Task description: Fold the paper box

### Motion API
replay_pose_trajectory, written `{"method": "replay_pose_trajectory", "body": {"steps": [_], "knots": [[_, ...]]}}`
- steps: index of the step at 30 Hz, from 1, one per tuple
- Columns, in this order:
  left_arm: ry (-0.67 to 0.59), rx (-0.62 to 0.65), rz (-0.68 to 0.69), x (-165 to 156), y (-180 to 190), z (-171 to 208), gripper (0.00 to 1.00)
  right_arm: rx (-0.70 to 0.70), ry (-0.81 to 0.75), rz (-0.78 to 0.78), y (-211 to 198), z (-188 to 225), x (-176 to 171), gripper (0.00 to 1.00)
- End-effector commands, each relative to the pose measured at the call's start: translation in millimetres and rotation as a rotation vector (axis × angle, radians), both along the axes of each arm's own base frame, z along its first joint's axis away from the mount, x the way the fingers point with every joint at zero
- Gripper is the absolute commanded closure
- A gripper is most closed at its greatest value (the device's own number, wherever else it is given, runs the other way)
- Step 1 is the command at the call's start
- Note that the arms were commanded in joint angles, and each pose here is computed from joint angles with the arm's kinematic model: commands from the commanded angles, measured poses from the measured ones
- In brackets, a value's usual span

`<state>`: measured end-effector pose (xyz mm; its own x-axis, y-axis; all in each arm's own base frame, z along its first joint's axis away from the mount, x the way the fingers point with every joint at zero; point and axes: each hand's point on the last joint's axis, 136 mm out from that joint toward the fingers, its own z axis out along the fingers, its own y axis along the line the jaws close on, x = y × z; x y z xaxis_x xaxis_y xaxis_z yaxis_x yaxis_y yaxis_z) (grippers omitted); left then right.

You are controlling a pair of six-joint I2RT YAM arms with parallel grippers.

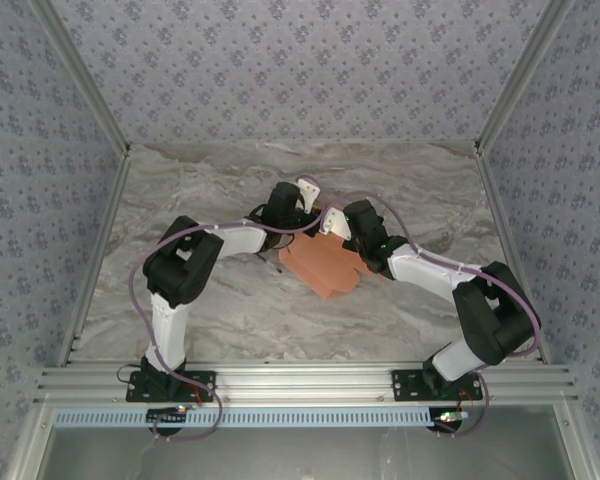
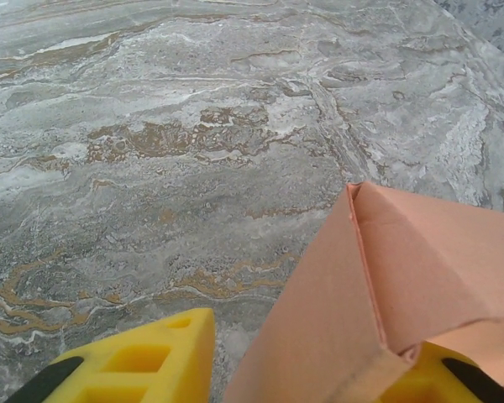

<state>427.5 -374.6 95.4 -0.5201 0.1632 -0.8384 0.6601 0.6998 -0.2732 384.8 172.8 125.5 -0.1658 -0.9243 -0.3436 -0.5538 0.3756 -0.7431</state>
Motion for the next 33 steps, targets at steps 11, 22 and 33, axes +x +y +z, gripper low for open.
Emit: {"method": "replay_pose_trajectory", "body": {"steps": [11, 22, 33], "knots": [[-0.047, -0.107, 0.382, 47, 33, 43, 0.81, 0.008, 0.121, 0.076, 16, -19, -25, 1.00], [-0.050, -0.041, 0.516, 54, 49, 39, 0.84, 0.019, 0.124, 0.081, 21, -19, -28, 1.00], [-0.104, 0.035, 0.567, 52, 62, 37, 0.85, 0.040, 0.122, 0.082, 24, -15, -28, 1.00]]}}
